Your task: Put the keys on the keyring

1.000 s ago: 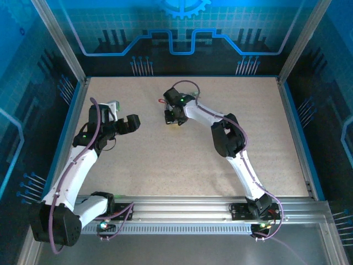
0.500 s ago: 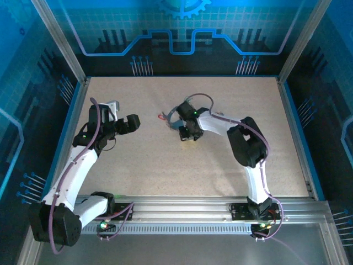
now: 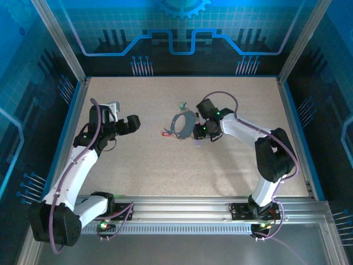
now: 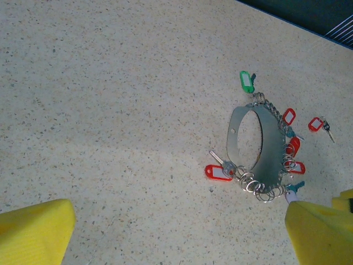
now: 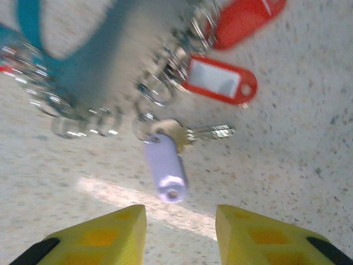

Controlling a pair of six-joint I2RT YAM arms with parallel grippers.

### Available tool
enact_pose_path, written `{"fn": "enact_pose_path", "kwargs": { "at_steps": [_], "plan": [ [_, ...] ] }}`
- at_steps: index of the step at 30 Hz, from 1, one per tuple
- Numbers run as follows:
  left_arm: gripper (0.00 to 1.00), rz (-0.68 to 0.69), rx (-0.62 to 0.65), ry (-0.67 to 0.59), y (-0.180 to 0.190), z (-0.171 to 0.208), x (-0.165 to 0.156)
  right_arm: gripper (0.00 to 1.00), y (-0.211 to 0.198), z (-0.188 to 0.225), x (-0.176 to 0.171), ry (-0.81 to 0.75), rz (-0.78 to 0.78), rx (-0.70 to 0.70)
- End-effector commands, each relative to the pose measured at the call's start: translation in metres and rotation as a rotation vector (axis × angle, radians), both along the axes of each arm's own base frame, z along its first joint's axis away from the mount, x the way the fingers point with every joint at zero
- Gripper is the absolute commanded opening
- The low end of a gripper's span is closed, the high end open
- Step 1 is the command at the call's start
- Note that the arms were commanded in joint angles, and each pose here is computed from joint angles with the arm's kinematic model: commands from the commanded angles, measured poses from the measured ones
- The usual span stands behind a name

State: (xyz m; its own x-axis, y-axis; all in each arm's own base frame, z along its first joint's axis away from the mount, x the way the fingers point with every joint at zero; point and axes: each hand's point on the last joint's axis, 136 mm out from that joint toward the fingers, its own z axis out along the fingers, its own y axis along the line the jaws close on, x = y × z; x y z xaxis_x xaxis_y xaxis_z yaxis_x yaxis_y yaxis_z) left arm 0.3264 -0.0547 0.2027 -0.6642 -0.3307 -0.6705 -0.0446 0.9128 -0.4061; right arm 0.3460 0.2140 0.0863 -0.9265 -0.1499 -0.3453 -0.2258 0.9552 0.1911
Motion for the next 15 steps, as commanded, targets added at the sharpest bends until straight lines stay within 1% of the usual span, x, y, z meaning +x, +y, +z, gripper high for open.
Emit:
{"fn": "enact_pose_path", "kwargs": {
  "at_steps": [1,4,7,9,13,15],
  "plan": [
    [0.99,0.0,-0.021,-0.003,-0.003,-0.002,0.001,0.37,0.033,0.021,0.008,-0.001,-0.02,0.134],
    [0.99,-0.003,-0.028,-0.008,-0.004,-0.001,0.001,0.36,0.047,0.015,0.012,0.046,-0.129,0.185],
    [0.99,0.001,-0.02,-0.007,-0.003,-0.001,0.0,0.36,0.052,0.007,0.014,0.073,-0.215,0.201],
    [0.99,0.006,-0.022,-0.007,-0.002,-0.001,-0.001,0.37,0.055,0.003,0.011,0.09,-0.259,0.206],
    [0.99,-0.002,-0.023,-0.014,-0.003,-0.001,0.001,0.36,0.061,-0.018,-0.001,0.18,-0.371,0.223],
    [0.99,0.005,-0.026,-0.001,-0.003,-0.004,0.0,0.35,0.06,-0.023,0.0,0.178,-0.408,0.222]
  ]
}}
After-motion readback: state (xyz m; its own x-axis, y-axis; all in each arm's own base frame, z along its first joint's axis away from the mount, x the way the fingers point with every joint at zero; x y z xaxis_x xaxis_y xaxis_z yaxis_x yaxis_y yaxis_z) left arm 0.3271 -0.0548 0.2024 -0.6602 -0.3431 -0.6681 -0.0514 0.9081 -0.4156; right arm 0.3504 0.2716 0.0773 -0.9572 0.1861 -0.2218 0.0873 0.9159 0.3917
